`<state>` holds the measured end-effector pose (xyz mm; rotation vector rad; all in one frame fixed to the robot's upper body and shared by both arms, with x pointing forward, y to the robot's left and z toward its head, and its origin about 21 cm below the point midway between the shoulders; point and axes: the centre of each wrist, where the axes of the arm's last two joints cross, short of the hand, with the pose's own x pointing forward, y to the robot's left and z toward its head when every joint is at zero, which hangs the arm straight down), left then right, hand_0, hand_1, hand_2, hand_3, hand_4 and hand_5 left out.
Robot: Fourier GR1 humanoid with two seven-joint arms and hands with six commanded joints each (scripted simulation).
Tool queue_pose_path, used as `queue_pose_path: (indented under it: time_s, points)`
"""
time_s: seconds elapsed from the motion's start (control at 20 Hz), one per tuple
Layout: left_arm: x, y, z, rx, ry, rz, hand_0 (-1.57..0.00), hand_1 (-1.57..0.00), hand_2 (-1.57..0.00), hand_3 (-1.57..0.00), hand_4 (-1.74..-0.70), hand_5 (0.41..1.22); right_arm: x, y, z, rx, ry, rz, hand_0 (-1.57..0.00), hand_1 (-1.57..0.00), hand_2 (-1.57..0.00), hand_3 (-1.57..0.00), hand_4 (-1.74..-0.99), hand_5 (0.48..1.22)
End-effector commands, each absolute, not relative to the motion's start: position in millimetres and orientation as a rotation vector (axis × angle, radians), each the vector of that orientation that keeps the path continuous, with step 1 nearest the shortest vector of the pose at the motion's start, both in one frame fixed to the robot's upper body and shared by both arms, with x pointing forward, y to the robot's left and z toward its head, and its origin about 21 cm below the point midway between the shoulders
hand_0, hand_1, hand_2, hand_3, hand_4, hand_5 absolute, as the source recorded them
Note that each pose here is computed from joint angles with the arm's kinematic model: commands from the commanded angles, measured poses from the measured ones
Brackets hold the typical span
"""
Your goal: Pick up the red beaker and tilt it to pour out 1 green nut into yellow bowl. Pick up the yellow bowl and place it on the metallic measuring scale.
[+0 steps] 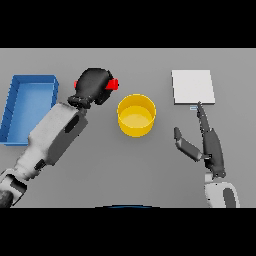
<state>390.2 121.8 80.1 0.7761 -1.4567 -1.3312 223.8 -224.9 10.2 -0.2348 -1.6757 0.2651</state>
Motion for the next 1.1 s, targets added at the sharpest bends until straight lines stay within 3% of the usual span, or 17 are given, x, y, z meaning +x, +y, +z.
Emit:
queue_pose_path:
  time_s: [0.0, 0.15, 0.2, 0.4, 0.65, 1.05]
  points:
    - [392, 123, 82, 0.809, -1.449, -1.383, -1.57, -1.57, -1.57, -1.57, -1.74, 1.182, 221, -225.4, 11, -0.231, -1.685, 0.268, 0.00, 0.00, 0.00, 0.00, -1.274, 0.702]
    - [396, 115, 90, 0.888, -1.423, -1.552, -1.57, -1.57, -1.57, -1.57, -1.65, 1.201, 223, -223.4, 9, -0.220, -1.669, 0.263, 0.00, 0.00, 0.00, 0.00, -1.284, 0.705]
    - [397, 114, 93, 0.914, -1.417, -1.606, -1.57, -1.57, -1.57, -1.57, -1.67, 1.205, 221, -219.7, 7, -0.212, -1.675, 0.258, 0.00, 0.00, 0.00, 0.00, -1.283, 0.702]
    - [400, 93, 103, 0.987, -1.332, -1.867, -1.57, -1.57, -1.57, -1.28, -1.70, 1.215, 222, -219.8, 6, -0.203, -1.691, 0.215, 0.00, 0.00, 0.00, 0.00, -1.292, 0.678]
    - [401, 71, 103, 1.055, -1.234, -2.154, -1.57, -1.57, -1.57, -1.47, -1.73, 1.219, 222, -219.7, 6, -0.174, -1.696, 0.178, 0.00, 0.00, 0.00, 0.00, -1.291, 0.648]
    - [403, 53, 104, 1.239, -1.044, -2.473, -1.57, -1.57, -1.57, -1.55, -1.74, 1.221, 226, -216.4, 2, -0.213, -1.668, 0.181, 0.00, 0.00, 0.00, 0.00, -1.278, 0.609]
